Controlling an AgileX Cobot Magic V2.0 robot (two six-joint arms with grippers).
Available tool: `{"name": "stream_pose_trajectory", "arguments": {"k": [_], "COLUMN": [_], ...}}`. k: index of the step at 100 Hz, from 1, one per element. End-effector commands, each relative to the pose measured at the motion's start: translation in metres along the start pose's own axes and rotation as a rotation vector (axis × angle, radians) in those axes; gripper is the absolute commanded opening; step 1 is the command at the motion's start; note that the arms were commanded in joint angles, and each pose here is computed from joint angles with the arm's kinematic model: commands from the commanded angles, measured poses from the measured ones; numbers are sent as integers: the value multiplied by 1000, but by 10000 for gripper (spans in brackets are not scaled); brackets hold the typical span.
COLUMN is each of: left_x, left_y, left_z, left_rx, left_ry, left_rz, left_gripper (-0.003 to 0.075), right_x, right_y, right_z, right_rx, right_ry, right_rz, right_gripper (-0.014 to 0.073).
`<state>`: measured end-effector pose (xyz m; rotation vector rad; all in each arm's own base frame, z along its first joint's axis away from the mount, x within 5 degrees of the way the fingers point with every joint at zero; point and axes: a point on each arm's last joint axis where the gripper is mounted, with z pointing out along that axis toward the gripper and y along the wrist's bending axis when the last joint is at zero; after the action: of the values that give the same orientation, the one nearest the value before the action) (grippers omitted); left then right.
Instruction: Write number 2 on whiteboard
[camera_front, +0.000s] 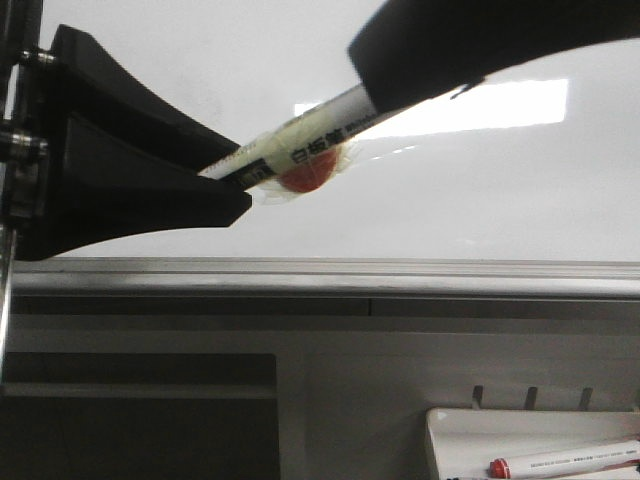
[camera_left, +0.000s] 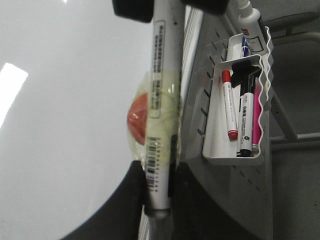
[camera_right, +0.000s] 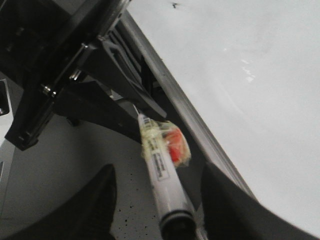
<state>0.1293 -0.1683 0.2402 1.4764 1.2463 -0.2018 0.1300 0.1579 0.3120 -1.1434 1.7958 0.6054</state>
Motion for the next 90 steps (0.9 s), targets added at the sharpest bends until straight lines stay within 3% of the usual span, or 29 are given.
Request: {"name": "stream_pose_trajectory", "arguments": {"k": [1, 39, 48, 59, 78, 90], "left_x": [-17, -17, -17, -17, -18, -24], "left_y": [9, 9, 9, 9, 10, 14], "left_z": [-3, -3, -3, -3, -5, -15], "left_rx": [-44, -44, -44, -44, -51, -85], "left_ry": [-110, -110, -110, -110, -117, -145], "left_rz": [-8, -8, -8, -8, -6, -6], "left_gripper": [-20, -20, -20, -20, -11, 140], "right_x": [-19, -17, -16, -16, -16, -17], "right_y": [-4, -7, -6, -6, -6, -7], "right_z": [0, 11, 11, 11, 11, 11], "right_rx": [35, 29, 24, 23, 20, 35], "right_ry": [-75, -42, -34, -32, -29, -46], "right_rz": [-15, -7, -16, -18, -18, -11], "right_gripper": [346, 339, 235, -81, -71, -71]}}
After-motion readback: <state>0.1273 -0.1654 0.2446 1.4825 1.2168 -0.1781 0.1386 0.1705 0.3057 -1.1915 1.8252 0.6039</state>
